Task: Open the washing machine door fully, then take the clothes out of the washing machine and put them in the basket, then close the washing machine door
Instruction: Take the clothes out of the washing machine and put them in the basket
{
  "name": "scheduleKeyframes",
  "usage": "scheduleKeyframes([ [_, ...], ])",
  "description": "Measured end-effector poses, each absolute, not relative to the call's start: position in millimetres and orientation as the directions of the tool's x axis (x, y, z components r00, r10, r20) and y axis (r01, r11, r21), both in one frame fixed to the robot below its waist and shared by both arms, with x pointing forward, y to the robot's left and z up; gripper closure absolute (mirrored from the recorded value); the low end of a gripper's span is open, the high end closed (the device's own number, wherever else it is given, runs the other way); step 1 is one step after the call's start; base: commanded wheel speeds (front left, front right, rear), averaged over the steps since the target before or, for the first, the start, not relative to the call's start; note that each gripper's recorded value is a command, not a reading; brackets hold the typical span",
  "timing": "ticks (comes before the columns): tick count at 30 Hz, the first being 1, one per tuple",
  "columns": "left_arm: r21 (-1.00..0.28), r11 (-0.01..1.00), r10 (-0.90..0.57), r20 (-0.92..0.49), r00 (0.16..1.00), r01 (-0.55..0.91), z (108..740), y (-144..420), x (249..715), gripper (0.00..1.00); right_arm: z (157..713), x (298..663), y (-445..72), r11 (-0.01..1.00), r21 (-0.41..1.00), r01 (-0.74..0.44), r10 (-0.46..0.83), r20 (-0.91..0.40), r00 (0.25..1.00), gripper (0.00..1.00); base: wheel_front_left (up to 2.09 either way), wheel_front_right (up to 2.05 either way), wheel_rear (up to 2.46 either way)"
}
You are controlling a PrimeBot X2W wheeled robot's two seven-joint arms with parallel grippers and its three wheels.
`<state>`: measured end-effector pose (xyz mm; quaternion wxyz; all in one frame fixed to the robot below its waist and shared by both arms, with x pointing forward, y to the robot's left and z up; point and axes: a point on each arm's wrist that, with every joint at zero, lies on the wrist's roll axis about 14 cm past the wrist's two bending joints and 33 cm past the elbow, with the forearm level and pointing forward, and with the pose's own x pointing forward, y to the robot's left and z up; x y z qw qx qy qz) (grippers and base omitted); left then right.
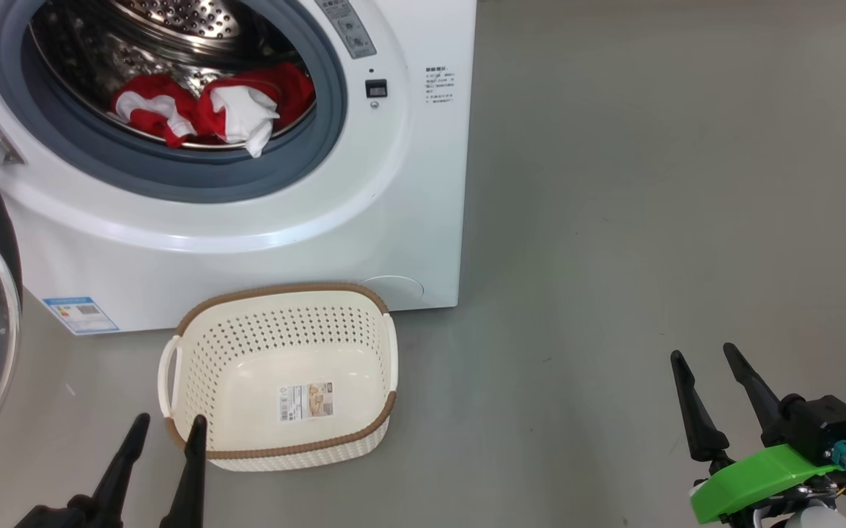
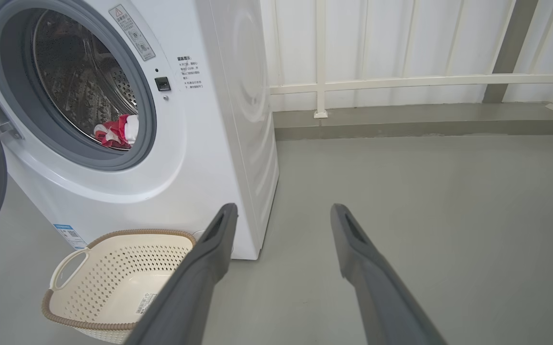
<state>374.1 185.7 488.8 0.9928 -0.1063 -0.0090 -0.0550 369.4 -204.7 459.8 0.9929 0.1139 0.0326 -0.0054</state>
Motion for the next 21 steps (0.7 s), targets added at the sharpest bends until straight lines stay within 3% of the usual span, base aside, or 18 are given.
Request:
scheduleKeyframes([
  [8,-0.218,0.970,-0.106,0.026,0.994,0.109,487.4,185.8,374.0,0.00,458.2,370.6,-203.4,0.974,0.226,0.015,0.001,-0.071,0.998,0.00,0.21,-0.37,0.16],
  [21,-0.212,0.971,-0.113,0.016,0.993,0.114,484.4,187.3,377.2,0.00,453.0,372.3,-200.5,0.973,0.230,0.014,0.005,-0.085,0.996,0.00,1.06,-1.58,0.52],
])
